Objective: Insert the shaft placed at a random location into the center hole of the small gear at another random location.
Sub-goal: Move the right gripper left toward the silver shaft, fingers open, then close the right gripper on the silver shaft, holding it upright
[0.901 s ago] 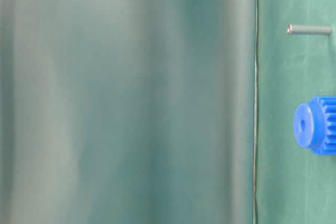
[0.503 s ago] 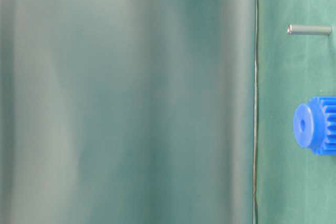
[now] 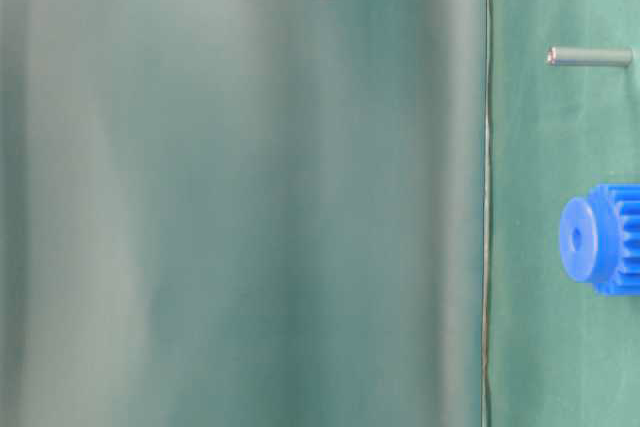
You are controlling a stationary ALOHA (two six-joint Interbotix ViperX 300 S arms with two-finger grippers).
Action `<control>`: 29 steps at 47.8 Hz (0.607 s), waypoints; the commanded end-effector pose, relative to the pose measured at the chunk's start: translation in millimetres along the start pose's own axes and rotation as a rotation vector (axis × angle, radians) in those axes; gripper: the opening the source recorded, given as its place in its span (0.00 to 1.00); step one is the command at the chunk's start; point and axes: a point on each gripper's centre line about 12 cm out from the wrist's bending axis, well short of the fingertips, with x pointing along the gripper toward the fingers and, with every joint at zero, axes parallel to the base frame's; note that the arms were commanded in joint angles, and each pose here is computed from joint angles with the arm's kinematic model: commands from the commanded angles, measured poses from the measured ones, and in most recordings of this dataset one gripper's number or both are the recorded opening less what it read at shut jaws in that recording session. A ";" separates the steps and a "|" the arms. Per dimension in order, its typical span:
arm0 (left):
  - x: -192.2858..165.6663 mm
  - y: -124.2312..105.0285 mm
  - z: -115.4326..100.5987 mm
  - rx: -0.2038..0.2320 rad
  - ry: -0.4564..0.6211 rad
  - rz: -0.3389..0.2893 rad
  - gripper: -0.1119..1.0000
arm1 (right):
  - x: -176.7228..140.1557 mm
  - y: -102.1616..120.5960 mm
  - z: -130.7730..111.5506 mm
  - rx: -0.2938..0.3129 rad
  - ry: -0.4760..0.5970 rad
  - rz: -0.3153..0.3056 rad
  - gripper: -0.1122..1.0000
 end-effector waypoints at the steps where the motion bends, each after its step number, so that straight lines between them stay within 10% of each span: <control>1: 3.0 0.3 8.3 0.002 -0.015 0.001 0.10 | 15.2 -4.5 -11.4 0.005 -0.003 -0.019 0.87; 29: 3.6 0.4 3.6 0.002 0.017 0.001 0.10 | 73.3 -22.8 -85.6 0.047 0.154 -0.097 0.87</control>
